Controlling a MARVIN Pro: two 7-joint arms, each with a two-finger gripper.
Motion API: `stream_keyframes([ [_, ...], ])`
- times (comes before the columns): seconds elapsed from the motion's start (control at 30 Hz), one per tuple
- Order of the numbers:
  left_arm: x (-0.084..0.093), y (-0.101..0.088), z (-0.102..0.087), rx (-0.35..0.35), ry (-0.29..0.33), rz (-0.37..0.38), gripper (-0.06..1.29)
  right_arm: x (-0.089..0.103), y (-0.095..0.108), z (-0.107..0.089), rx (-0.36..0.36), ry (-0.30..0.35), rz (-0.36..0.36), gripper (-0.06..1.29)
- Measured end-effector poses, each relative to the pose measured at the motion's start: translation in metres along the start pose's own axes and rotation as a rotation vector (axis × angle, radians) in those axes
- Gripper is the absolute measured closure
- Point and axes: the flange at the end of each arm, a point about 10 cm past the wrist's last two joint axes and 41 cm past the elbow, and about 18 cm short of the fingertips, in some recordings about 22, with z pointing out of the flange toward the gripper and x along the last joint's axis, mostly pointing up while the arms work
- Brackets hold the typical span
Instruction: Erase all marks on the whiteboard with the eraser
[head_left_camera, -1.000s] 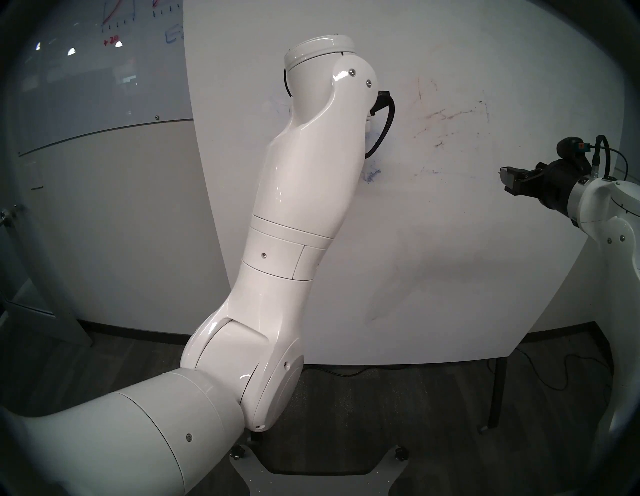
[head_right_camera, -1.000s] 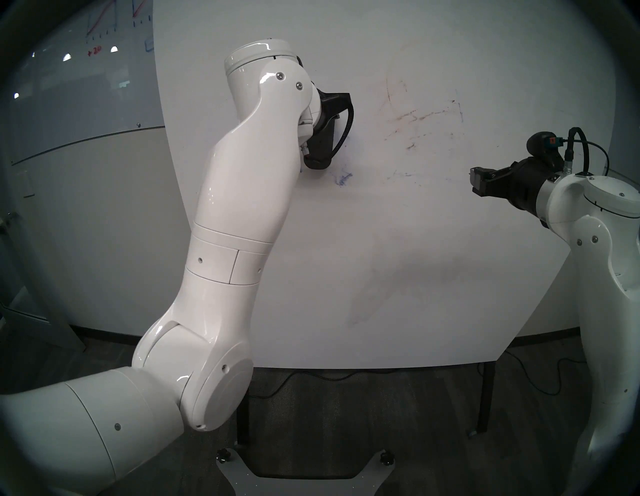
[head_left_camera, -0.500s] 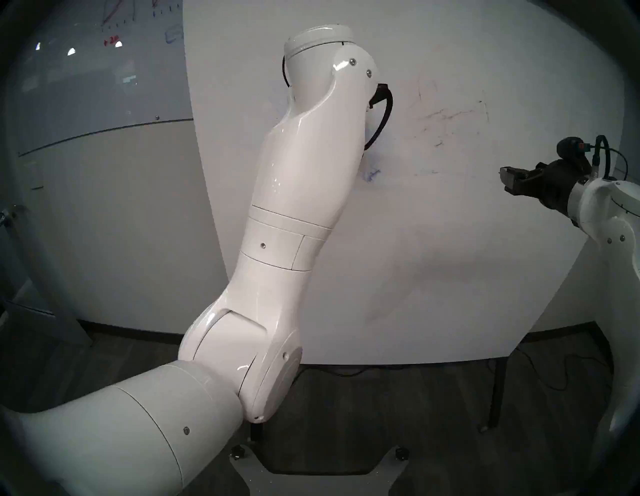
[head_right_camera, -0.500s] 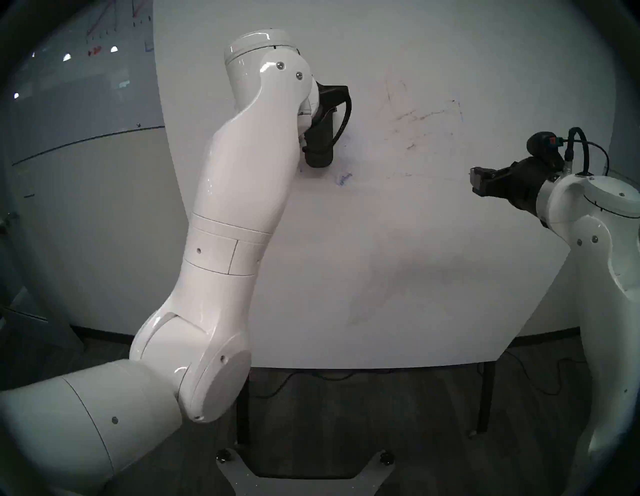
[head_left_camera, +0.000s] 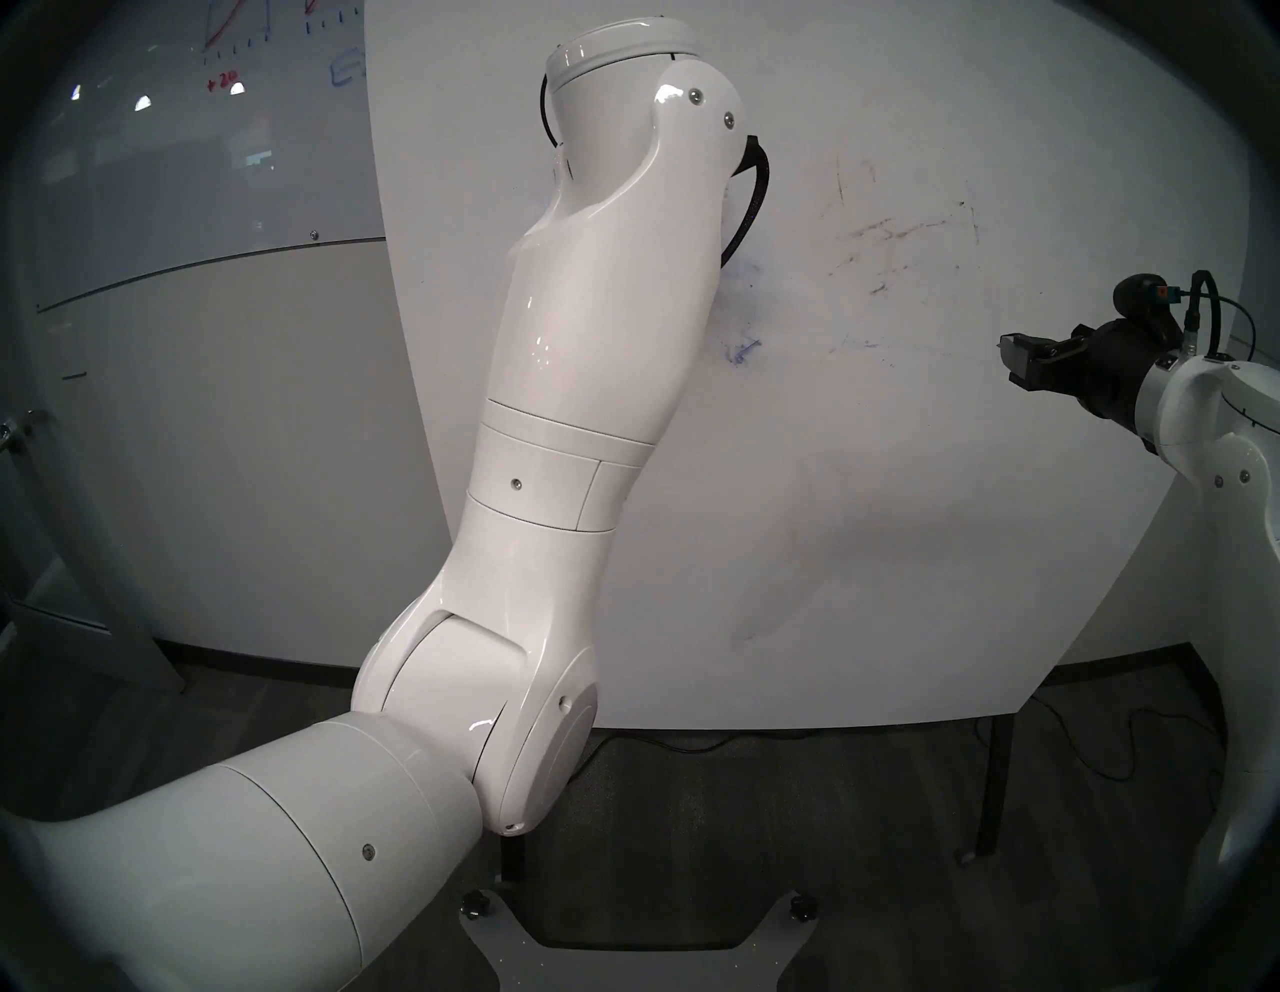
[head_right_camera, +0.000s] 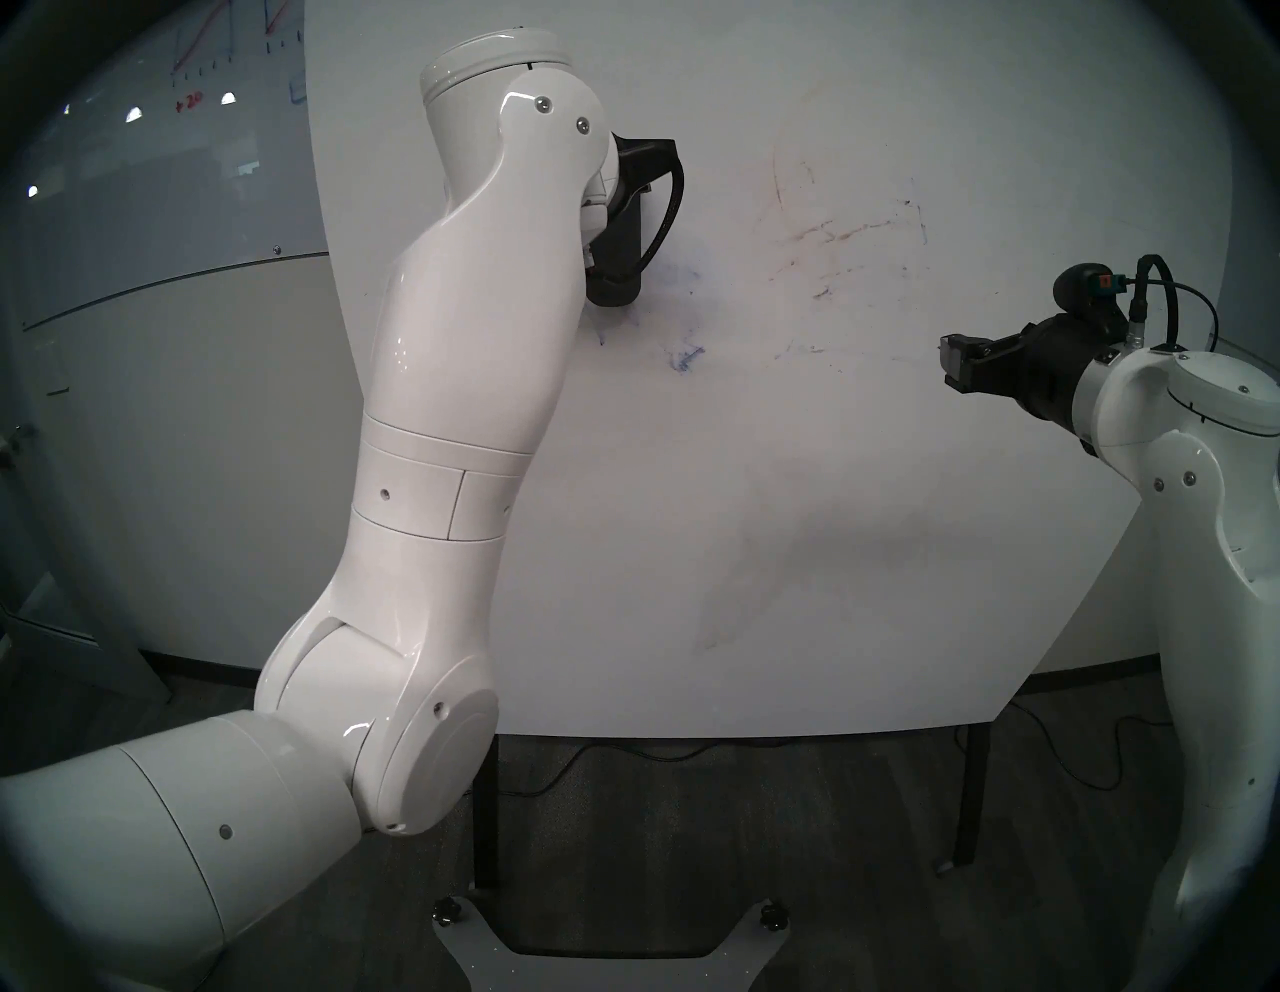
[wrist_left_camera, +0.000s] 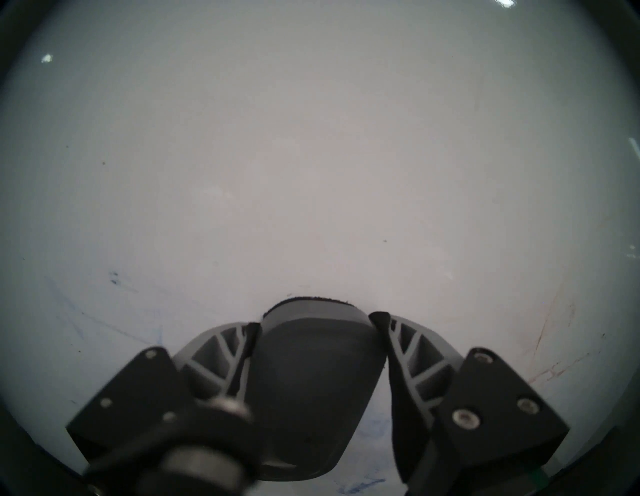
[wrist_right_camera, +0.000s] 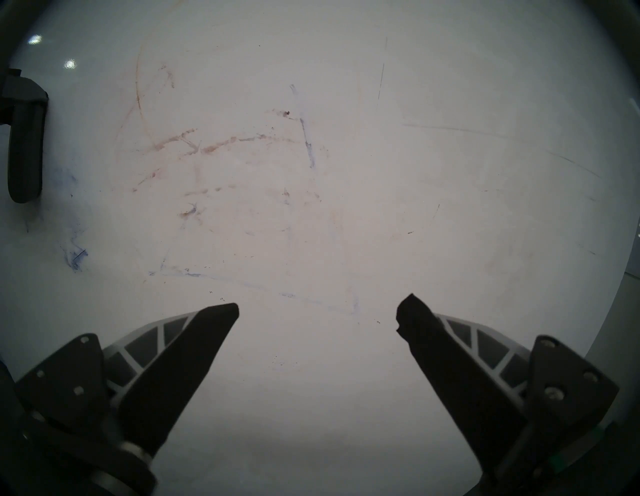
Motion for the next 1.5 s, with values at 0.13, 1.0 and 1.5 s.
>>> stream_keyframes([
  [0.13,0.007,-0.001,-0.001,0.012,0.019,0.003,0.62,0.0,0.0,0.0,0.0,0.0,0.0,-0.03],
  [1.0,0.006,0.0,0.006,-0.002,-0.025,-0.074,0.63,0.0,0.0,0.0,0.0,0.0,0.0,-0.03],
  [1.5,-0.03,0.0,0.012,-0.025,-0.11,-0.101,0.63,0.0,0.0,0.0,0.0,0.0,0.0,-0.03],
])
